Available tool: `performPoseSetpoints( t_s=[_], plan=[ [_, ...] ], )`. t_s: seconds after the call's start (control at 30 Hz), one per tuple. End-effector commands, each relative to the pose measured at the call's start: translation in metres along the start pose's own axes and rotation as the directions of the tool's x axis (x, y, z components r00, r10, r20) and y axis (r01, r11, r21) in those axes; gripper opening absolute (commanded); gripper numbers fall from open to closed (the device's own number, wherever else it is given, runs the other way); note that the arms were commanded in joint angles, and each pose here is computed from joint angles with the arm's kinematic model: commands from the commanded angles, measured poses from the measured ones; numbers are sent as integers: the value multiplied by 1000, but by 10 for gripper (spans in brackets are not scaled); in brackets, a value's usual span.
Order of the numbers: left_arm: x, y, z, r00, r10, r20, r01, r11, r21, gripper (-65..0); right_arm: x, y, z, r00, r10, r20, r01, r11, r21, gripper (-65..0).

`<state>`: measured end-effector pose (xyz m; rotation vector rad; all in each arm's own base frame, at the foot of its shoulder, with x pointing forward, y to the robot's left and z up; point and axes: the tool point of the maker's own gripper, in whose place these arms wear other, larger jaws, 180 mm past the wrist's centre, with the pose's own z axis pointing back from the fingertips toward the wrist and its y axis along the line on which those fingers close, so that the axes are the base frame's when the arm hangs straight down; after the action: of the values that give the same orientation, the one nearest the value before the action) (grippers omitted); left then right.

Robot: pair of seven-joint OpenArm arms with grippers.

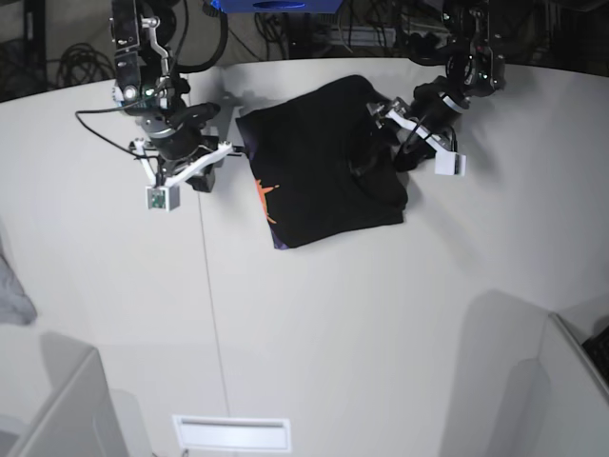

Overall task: Fold the T-shirt properly
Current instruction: 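Grasp the folded bundle's edge with the left gripper and rotate it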

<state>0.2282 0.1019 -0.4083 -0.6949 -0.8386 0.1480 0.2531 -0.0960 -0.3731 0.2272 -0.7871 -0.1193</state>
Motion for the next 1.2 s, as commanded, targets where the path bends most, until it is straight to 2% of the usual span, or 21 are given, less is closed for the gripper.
performPoseSetpoints(
  t_s=[0.0, 0.2, 0.27, 0.47, 0.5, 0.53, 0.63, 0.77, 0.83, 0.97, 1.1, 1.13, 1.17],
  plan=[
    [5, 0, -2, 1000, 6, 12, -6, 1000, 2, -48, 11, 1, 4, 999, 4, 45, -5, 1000, 6, -650],
    [-11, 0, -22, 998, 23, -60, -22, 1000, 6, -63, 7, -1, 4, 999, 4, 35, -4, 1000, 2, -650],
    [-20, 5, -25, 995, 31, -96, -28, 999, 32, -151, 6, -1, 5, 999, 3, 35, -3, 1000, 2, -650],
    [-20, 11, -33, 989, -5, -147, 12, 999, 51, -571, 4, -10, 6, 999, 23, 27, -22, 1000, -15, -650],
    [-19, 10, -34, 987, -23, -157, 30, 999, 43, -624, 4, -16, 7, 999, 17, 27, -16, 999, -30, -650],
    [-19, 9, -35, 985, -40, -170, 47, 998, 37, -650, 4, -22, 8, 1000, 3, 30, -2, 999, -47, -650],
    [-18, 6, -40, 970, -114, -216, 119, 993, 12, -650, 3, -43, 13, 999, -21, 33, 24, 995, -100, -650],
    [-17, -1, -45, 925, -252, -286, 245, 968, -61, -650, -1, -67, 20, 998, -44, 33, 49, 986, -162, -650],
    [-16, -4, -48, 884, -332, -330, 315, 943, -105, -650, -4, -81, 25, 998, -57, 33, 62, 978, -197, -650],
    [-13, -9, -55, 778, -438, -451, 408, 897, -169, -650, -12, -99, 34, 997, -76, 25, 80, 966, -247, -650],
    [11, -13, -64, 737, -492, -464, 464, 867, -182, -650, -23, -110, 41, 995, -98, 10, 97, 956, -277, -650],
    [16, -13, -66, 718, -514, -469, 488, 852, -188, -650, -25, -112, 42, 993, -115, 12, 114, 951, -286, -650],
    [23, -15, -71, 686, -557, -469, 534, 823, -196, -650, -27, -114, 44, 991, -133, 17, 132, 946, -297, -650]
  ],
)
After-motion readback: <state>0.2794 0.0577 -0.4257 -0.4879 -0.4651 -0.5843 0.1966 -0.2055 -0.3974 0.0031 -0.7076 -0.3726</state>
